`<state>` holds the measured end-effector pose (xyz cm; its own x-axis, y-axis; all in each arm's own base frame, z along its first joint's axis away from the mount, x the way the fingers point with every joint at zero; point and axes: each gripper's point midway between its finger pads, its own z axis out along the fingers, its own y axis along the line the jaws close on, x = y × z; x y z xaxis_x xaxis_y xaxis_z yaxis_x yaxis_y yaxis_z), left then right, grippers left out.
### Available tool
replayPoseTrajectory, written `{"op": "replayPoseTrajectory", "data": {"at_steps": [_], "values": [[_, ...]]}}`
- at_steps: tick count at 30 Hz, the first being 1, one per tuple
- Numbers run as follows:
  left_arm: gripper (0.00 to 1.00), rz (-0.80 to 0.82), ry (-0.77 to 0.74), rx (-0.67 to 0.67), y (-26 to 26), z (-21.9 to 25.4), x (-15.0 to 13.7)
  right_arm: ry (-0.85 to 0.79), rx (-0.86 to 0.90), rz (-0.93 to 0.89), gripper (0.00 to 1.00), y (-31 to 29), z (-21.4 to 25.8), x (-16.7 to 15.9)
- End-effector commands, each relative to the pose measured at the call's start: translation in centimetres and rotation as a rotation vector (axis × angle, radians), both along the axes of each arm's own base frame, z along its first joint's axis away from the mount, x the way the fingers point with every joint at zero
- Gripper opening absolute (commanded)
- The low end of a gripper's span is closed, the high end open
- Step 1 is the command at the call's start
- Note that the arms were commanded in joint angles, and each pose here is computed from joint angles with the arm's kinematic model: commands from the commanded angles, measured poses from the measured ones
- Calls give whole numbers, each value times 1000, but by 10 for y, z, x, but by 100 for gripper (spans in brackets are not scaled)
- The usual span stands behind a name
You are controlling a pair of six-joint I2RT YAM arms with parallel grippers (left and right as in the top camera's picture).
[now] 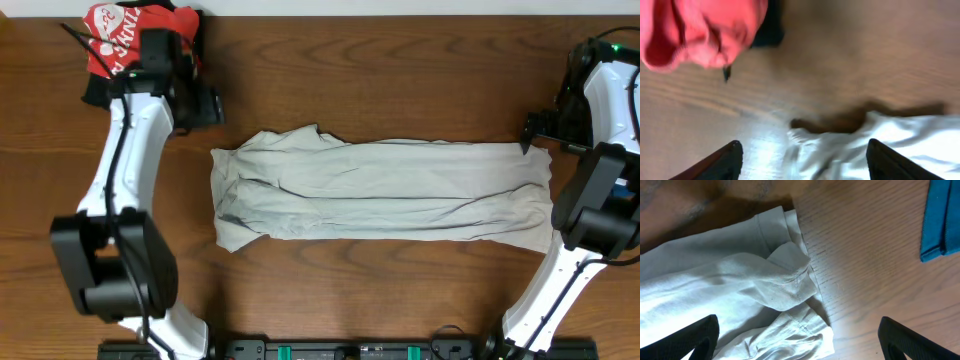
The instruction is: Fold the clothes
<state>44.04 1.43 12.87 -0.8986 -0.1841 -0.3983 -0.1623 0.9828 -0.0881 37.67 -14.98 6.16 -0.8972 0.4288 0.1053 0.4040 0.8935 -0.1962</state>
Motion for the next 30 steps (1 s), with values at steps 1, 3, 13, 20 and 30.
{"op": "replayPoseTrajectory", "data": {"at_steps": [1,3,13,20,30], "values": [[84,-109,-12,-75,-29,5,2,-55,38,25,99,17,11,10],[87,-138,6,-79,-38,-2,1,-60,56,53,99,25,11,13],[89,-212,78,-76,-64,-39,3,-61,71,147,99,53,11,22],[89,-254,126,-71,-69,-67,4,-68,69,168,99,61,11,25],[89,-333,166,-136,-90,-95,2,-86,68,178,99,65,10,31]]}}
